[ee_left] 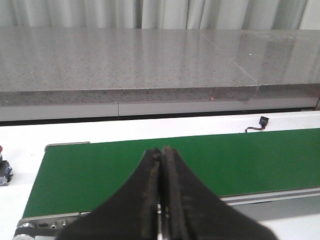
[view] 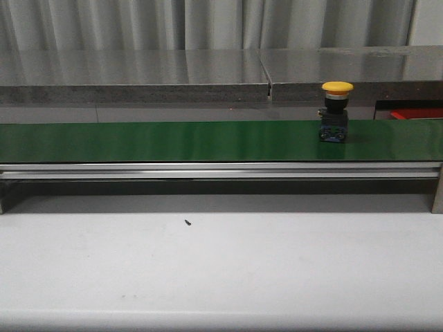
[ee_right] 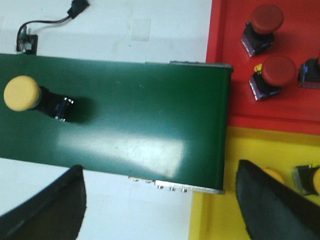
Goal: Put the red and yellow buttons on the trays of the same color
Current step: 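Grasp the yellow button at the belt end with the right gripper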
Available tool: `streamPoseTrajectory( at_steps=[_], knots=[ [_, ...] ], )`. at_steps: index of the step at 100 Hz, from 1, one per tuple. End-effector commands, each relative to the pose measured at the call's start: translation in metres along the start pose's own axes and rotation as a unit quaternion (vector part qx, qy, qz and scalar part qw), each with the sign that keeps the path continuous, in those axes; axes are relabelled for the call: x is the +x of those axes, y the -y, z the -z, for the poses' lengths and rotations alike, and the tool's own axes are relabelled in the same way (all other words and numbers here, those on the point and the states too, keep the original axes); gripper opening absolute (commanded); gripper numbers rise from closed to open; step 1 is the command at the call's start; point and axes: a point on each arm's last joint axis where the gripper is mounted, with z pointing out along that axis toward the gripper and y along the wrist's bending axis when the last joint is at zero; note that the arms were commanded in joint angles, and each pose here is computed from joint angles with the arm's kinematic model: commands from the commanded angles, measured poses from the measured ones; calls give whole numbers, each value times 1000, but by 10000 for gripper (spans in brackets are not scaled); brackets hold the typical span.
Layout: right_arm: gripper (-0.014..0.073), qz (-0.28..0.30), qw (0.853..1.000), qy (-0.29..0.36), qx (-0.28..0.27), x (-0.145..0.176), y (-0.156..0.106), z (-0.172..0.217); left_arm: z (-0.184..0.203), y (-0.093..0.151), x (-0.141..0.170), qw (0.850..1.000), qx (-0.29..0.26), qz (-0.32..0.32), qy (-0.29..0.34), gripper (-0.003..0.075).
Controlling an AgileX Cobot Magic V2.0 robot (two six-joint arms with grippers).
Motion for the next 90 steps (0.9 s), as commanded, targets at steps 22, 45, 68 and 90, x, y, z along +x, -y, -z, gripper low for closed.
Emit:
streamPoseTrajectory(
  at_steps=[22, 45, 68, 90],
  knots=[
    [601, 55, 998, 42, -13, 28, -37, -20, 2, -1, -12, 999, -10, 13, 29, -19],
    [602, 102, 994, 27, -30, 24, -59, -56, 2, -1, -12, 999, -10, 13, 29, -19],
    [602, 107, 994, 22, -31, 18, -63, -85, 2, -1, -12, 999, -10, 13, 29, -19],
    [602, 107, 994, 23, -30, 4, -59, -103, 2, -1, -12, 999, -10, 13, 29, -19]
  ],
)
